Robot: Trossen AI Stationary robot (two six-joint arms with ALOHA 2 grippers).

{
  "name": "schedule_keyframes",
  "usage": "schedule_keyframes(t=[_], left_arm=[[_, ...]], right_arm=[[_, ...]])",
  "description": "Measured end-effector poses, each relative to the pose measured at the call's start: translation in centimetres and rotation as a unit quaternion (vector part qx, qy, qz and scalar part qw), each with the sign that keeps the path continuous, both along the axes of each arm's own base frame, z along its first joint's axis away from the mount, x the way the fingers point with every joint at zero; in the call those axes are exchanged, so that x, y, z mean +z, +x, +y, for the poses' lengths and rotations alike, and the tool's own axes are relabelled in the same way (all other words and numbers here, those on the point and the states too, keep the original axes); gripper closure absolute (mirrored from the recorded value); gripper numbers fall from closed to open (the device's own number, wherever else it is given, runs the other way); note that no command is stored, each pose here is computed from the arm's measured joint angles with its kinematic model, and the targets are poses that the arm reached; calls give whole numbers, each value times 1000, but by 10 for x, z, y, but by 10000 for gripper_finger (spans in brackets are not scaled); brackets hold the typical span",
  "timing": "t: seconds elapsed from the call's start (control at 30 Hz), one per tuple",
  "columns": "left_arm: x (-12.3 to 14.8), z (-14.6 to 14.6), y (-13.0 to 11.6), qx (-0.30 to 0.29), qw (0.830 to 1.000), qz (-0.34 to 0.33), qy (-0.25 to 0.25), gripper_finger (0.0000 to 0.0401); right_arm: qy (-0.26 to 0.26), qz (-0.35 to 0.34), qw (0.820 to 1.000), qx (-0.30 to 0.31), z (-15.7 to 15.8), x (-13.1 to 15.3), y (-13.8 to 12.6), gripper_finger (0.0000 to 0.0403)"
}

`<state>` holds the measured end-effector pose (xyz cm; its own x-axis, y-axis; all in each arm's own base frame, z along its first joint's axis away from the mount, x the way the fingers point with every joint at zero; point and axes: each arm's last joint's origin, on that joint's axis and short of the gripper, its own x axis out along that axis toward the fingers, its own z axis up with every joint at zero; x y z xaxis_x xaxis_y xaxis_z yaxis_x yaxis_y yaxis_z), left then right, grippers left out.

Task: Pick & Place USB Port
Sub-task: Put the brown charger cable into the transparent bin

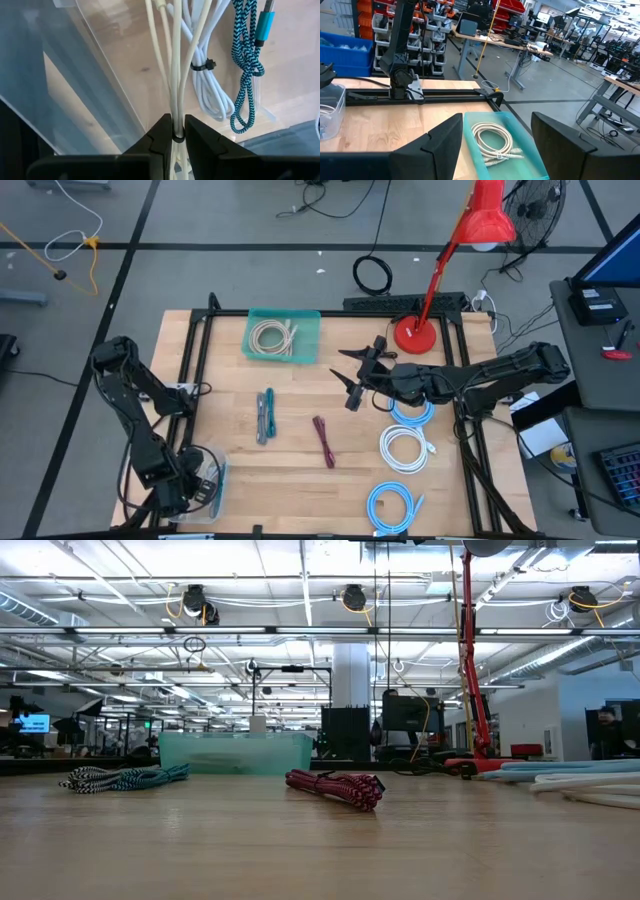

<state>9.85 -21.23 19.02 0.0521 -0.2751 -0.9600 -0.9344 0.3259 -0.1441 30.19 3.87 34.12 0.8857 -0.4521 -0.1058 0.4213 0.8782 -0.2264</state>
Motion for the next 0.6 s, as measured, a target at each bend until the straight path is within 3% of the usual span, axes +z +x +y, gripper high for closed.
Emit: schedule_keyframes(t=[0.27,0.33,0.6], left_arm=[[14,-2,7,-9,998,-52,-29,358],[13,0,10,17,997,-69,-11,351],[11,2,18,-19,988,-149,23,337]], right_arm=[[1,-1,1000,0,0,0,0,177],[1,0,1000,0,0,0,0,177],[0,1,1000,0,0,0,0,177]])
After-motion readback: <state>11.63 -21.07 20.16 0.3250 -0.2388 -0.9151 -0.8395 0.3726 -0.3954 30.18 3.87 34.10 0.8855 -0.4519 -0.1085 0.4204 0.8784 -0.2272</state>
